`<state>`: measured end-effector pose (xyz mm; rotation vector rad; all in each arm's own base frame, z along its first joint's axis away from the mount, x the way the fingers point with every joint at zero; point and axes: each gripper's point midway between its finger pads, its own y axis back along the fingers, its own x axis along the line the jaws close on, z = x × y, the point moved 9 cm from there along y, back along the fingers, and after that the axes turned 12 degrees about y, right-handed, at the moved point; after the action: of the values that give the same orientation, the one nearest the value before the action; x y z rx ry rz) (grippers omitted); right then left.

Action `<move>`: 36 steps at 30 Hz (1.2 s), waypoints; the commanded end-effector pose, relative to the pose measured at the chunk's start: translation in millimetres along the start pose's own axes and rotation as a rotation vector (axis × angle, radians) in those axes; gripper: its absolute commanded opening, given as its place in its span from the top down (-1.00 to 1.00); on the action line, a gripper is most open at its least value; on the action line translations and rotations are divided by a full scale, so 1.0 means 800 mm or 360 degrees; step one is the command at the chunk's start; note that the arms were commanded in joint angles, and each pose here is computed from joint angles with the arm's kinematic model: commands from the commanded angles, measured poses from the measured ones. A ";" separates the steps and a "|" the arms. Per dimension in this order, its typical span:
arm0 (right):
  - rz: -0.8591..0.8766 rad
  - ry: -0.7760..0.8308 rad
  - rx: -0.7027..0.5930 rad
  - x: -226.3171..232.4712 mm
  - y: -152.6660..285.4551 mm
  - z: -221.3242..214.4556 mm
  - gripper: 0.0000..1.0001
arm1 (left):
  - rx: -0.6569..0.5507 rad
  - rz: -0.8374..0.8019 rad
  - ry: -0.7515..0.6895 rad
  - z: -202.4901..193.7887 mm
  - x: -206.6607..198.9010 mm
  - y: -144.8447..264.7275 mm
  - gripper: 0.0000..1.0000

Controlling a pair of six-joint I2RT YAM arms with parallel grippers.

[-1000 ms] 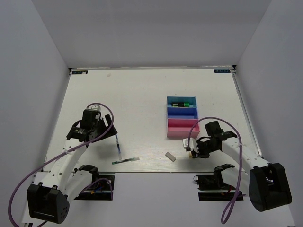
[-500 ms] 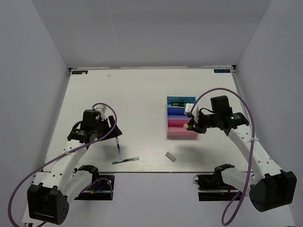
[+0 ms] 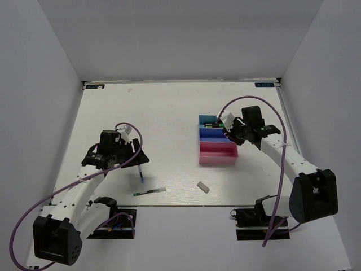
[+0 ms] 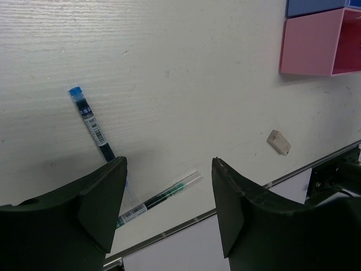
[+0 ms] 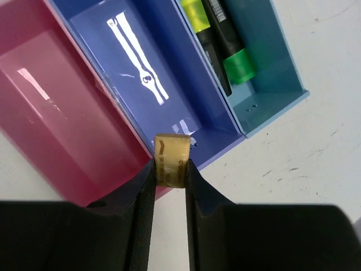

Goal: Sort the stationery into containers
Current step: Place the stationery in the storage box, then pick up the stationery from the center of the board.

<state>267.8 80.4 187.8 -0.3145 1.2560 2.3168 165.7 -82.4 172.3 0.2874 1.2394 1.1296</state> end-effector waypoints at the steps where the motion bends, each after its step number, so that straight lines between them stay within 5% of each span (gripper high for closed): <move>1: -0.0115 0.0017 -0.0039 -0.026 -0.004 0.016 1.00 | 0.0018 -0.0062 -0.0038 -0.001 -0.004 -0.001 -0.43; 4: -0.0085 0.0011 -0.0018 -0.026 -0.015 0.015 0.98 | 0.0019 -0.0065 -0.0037 -0.001 -0.003 -0.001 -0.43; 9: -0.0097 -0.0015 0.0024 -0.031 -0.029 0.014 0.25 | 0.0025 -0.0056 -0.0041 -0.002 -0.003 -0.002 -0.43; 15: -0.0126 -0.0030 0.0025 -0.035 -0.029 0.019 0.05 | 0.0056 0.0024 -0.0008 -0.002 0.004 -0.006 -0.35; 19: -0.0101 -0.0106 -0.0012 -0.031 -0.019 0.025 0.20 | 0.0117 0.0090 0.0020 -0.003 0.007 -0.009 -0.28; 20: -0.0041 -0.0125 -0.0083 -0.026 -0.015 0.031 0.38 | 0.0126 0.0117 0.0020 -0.003 0.009 -0.011 -0.26; 21: -0.0034 -0.0117 -0.0170 -0.025 0.002 0.042 0.88 | 0.0132 0.0124 0.0023 -0.003 0.009 -0.011 -0.26; 22: 0.0219 -0.0084 -0.0253 0.002 0.010 0.044 1.00 | 0.0136 0.0127 0.0027 -0.002 0.009 -0.012 -0.19; 24: 0.0624 -0.0037 -0.0570 0.048 0.035 0.063 1.00 | 0.0138 0.0139 0.0027 -0.002 0.010 -0.012 -0.09; 28: 0.0982 0.0002 -0.0740 0.113 0.046 0.062 0.94 | 0.0154 0.0163 0.0029 -0.001 0.011 -0.013 0.49; 30: 0.1002 0.0032 -0.0678 0.131 0.039 0.068 0.81 | 0.0163 0.0190 0.0038 -0.001 0.013 -0.014 0.49; 31: 0.1024 0.0010 -0.0619 0.143 0.033 0.059 0.56 | 0.0165 0.0212 0.0039 -0.002 0.015 -0.014 0.46; 32: 0.0985 -0.0003 -0.0550 0.148 0.027 0.063 0.52 | 0.0162 0.0225 0.0039 -0.002 0.015 -0.014 0.21; 36: 0.1015 0.0017 -0.0299 0.187 0.003 0.057 0.28 | 0.0152 0.0321 0.0041 0.001 0.020 -0.014 -0.10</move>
<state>147.9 155.3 167.7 -0.0480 1.1734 3.0628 164.1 -76.4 145.5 0.4788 1.3540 1.2060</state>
